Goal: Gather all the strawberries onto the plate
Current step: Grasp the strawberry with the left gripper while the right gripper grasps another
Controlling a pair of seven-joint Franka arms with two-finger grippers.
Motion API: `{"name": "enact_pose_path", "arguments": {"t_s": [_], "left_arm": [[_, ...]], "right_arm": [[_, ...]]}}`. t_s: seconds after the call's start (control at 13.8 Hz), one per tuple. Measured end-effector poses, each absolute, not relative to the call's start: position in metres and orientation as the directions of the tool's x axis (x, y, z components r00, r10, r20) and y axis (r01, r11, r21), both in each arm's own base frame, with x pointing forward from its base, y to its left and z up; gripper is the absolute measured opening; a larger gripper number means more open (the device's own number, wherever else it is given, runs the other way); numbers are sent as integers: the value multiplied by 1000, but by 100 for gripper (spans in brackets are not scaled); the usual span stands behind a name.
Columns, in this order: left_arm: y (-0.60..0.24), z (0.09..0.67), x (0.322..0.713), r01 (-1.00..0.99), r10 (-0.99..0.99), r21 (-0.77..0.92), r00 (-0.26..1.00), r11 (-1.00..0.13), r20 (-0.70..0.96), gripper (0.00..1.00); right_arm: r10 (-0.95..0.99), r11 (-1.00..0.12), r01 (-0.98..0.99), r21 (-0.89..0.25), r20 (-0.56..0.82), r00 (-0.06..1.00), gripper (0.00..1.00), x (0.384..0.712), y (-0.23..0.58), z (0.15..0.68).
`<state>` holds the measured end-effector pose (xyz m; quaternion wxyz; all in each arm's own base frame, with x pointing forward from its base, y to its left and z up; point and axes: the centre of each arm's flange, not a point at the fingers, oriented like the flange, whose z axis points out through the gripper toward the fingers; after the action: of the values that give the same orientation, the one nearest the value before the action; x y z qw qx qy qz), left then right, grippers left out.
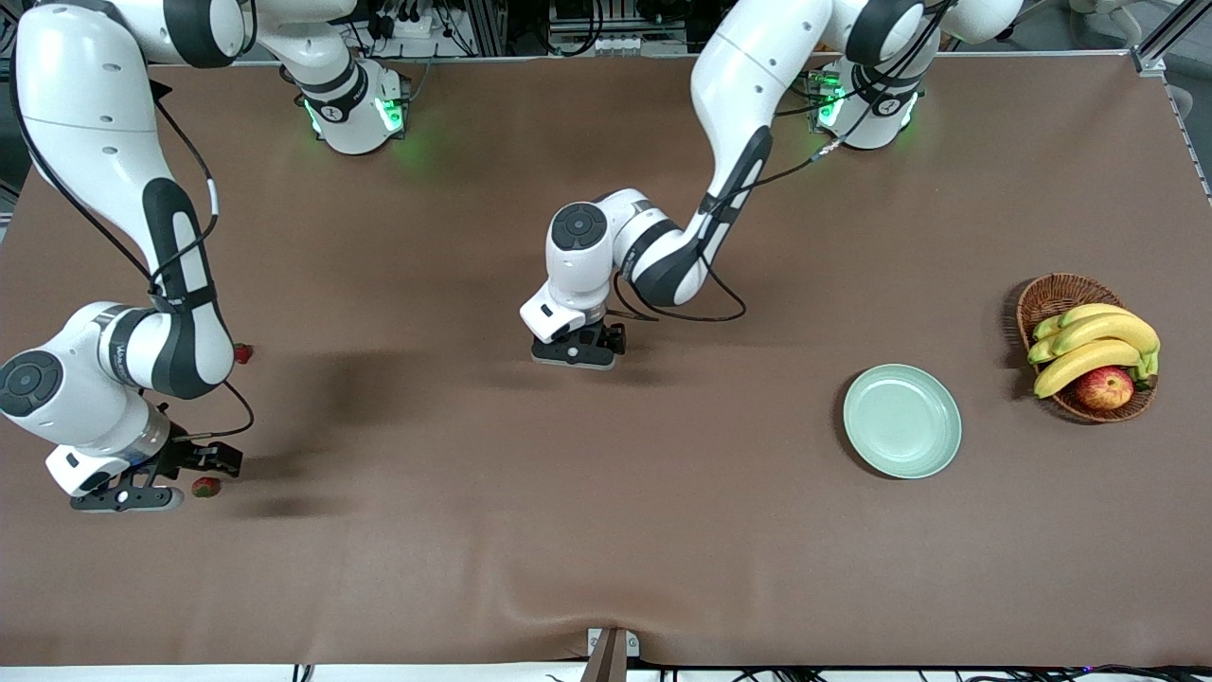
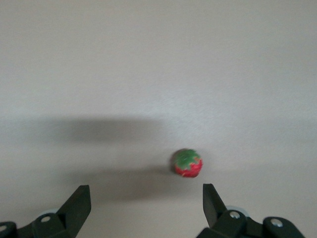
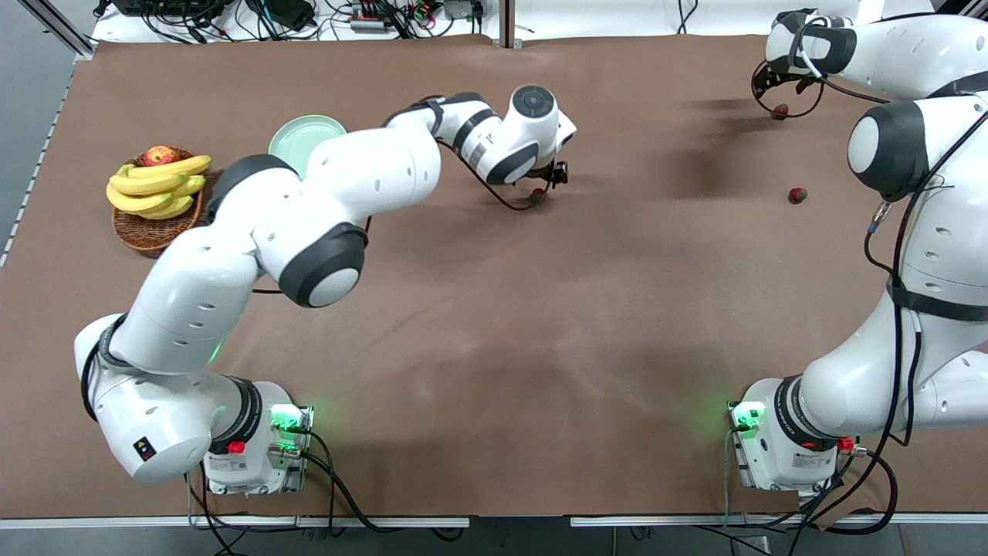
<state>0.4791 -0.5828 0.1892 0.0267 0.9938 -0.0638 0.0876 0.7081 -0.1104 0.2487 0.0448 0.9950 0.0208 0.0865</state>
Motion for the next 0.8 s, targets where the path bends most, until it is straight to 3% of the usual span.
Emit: {"name": "enact_pose_path", "arguments": {"t_s": [0.72,0.8], "left_arm": [[-589,181,471,-123,-115,37,977,-992,181,100],[-589,179,471,-114,-105,37,978,-993,179,91]], "right_arm": [[61,-991,34,129,210,976,100,711,-119,199],[59,-991,31,131,212,975,100,712,-122,198]]}}
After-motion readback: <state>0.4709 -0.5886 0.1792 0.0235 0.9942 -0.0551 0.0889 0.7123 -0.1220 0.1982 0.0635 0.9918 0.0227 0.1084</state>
